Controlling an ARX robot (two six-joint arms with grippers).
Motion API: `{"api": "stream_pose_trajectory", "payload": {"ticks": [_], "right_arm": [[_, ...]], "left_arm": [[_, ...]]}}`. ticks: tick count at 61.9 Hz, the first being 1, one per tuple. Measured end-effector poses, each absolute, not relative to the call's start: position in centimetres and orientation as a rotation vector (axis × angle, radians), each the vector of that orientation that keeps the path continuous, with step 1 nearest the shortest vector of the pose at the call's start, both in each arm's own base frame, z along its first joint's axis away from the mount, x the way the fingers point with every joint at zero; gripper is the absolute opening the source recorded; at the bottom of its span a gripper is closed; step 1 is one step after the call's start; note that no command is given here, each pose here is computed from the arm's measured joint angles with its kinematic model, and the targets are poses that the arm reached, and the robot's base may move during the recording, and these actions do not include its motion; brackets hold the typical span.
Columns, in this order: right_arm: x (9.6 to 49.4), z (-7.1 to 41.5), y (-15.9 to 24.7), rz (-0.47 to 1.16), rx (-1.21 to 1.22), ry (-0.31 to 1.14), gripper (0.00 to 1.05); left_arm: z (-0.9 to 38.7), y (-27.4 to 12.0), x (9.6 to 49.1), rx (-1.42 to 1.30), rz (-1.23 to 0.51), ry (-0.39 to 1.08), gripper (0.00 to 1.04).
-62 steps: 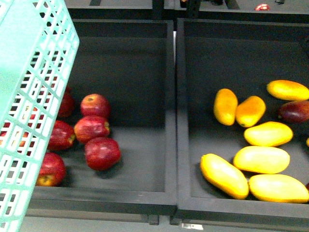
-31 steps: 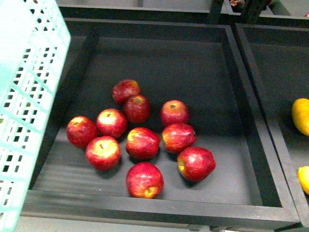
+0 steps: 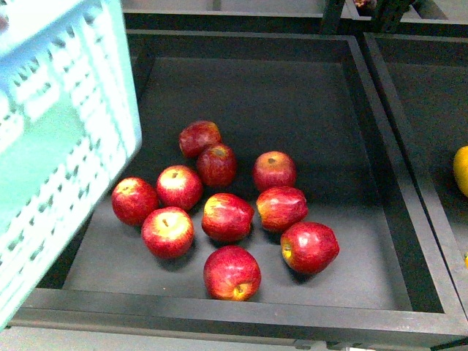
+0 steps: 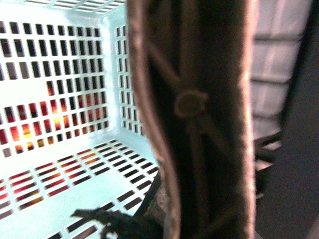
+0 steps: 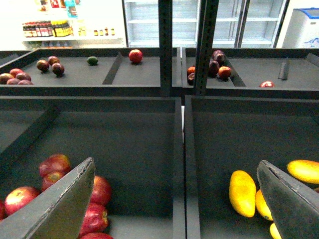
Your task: Pick mango and avocado into basket
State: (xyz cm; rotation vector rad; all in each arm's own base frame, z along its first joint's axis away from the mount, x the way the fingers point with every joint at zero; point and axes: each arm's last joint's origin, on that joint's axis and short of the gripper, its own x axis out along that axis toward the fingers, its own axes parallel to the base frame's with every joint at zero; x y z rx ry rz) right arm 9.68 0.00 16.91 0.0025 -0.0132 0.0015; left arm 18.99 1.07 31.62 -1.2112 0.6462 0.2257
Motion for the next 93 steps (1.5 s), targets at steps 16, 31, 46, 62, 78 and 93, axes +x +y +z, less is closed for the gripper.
{"api": "stream_pose_trajectory", "payload": {"ticks": [16,31,46,62,78,93], "right_arm": [[9.7,16.9,0.0,0.000,0.002,-0.012,0.96],[9.7,16.9,0.0,0.000,0.002,-0.012,0.96],[9.7,16.9,0.0,0.000,0.003,-0.012,0.96],[9.7,16.9,0.0,0.000,0.002,-0.012,0.96],[9.7,16.9,0.0,0.000,0.002,-0.012,0.96],[9.7,16.8,-0.1,-0.072,0.085,0.157,0.96]], "left_arm": [[30.3,-4.1,26.0,-0.931,0.080,0.742,0.04],[30.8,-12.7,27.9,-0.850,-0.240,0.914,0.04],[30.5,-16.8,26.9,-0.778,-0.386,1.008,0.04],[31.1,-18.3,26.2,-0.738,-0.474,0.982,0.04],[31.1,-18.3,26.2,-0.738,-0.474,0.983,0.04],[31.1,-18.3,26.2,-0.737,-0.475,0.982,0.04]]}}
